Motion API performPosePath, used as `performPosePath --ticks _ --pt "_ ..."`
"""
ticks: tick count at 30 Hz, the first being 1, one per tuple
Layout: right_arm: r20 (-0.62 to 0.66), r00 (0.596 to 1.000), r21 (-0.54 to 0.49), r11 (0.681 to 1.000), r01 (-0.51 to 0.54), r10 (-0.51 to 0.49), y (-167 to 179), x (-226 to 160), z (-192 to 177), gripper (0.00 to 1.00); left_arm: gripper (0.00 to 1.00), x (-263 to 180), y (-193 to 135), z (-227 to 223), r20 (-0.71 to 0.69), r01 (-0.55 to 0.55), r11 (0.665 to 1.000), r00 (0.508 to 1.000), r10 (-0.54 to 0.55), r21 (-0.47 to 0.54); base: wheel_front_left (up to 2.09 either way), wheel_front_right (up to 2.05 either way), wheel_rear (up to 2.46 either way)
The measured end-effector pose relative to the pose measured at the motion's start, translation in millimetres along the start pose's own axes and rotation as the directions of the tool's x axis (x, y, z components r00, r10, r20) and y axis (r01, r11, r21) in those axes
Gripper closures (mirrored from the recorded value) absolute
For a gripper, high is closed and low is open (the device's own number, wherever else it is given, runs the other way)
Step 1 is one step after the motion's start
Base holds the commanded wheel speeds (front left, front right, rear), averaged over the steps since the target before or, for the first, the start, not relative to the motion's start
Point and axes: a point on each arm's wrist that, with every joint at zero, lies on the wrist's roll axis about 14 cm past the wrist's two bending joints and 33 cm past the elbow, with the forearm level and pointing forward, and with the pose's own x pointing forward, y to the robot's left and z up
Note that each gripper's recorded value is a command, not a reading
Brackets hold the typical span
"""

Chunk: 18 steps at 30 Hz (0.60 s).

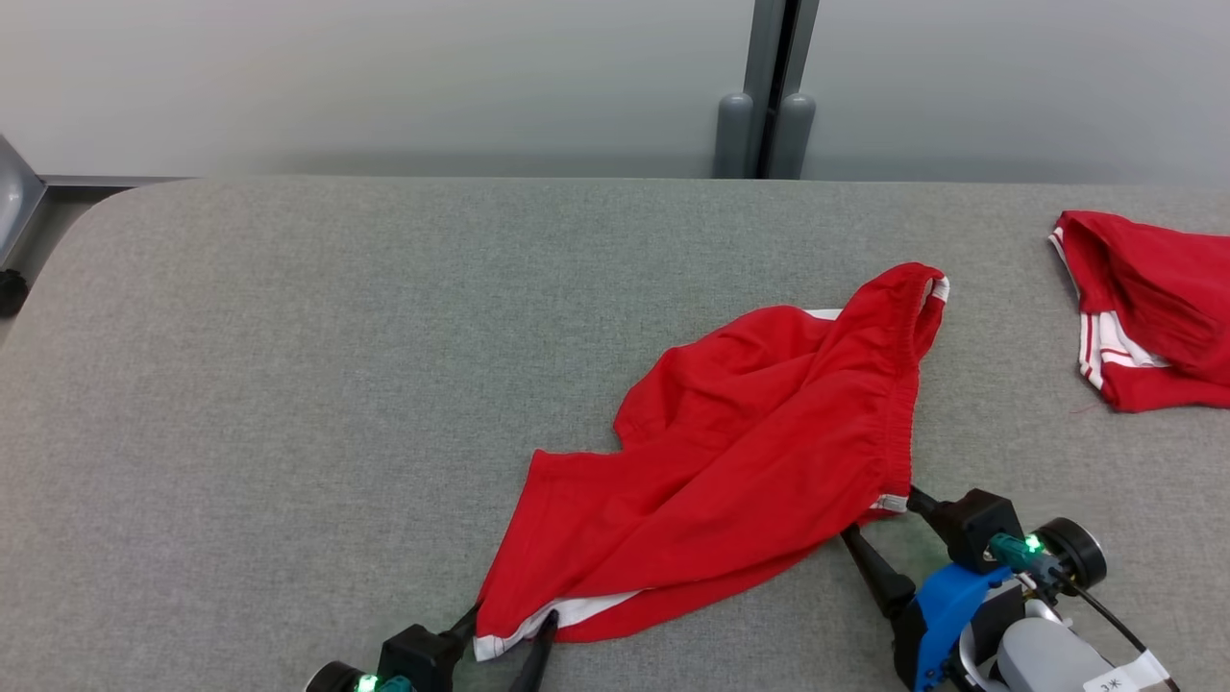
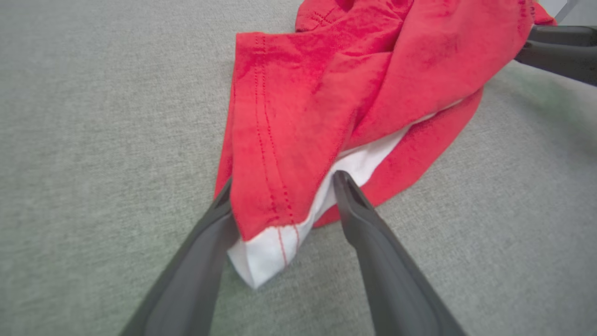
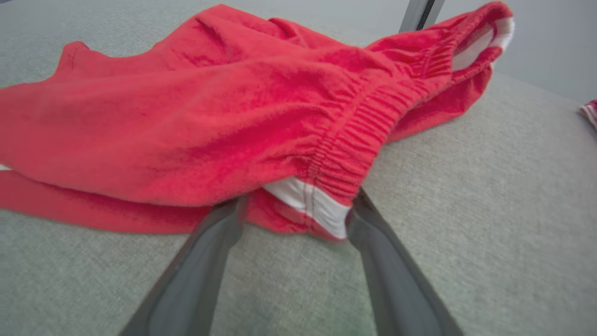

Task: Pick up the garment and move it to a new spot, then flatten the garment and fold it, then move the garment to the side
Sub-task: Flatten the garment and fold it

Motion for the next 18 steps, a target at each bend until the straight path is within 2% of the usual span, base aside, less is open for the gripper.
performPosePath --ticks 1,2,3,12,18 --pt "-0.004 1.000 0.000 1.000 -0.009 0.009 2 1 -1 0.90 0.60 1 1 0 -0.001 -0.002 1.000 1.000 0.002 -0.005 0.00 0.00 0.00" --pt "-0.009 1.000 -0.002 1.000 -0.019 0.019 5 2 -1 1.00 0.86 1 0 0 -0.002 0.000 1.000 1.000 0.000 -0.004 0.00 0.00 0.00" --pt "-0.008 1.000 -0.004 1.000 -0.027 0.027 7 2 -1 1.00 1.00 2 -1 0 -0.004 0.005 1.000 1.000 -0.005 -0.001 0.00 0.00 0.00" --pt "0.064 0.994 -0.003 0.996 -0.088 0.088 25 -16 16 1.00 1.00 -3 -14 32 0.107 0.050 0.999 0.993 -0.047 -0.019 0.00 0.00 0.00" --pt "0.143 0.980 -0.030 0.990 -0.139 0.142 33 -31 41 1.00 1.00 -2 -18 79 0.236 0.098 0.995 0.967 -0.095 0.001 0.00 0.00 0.00"
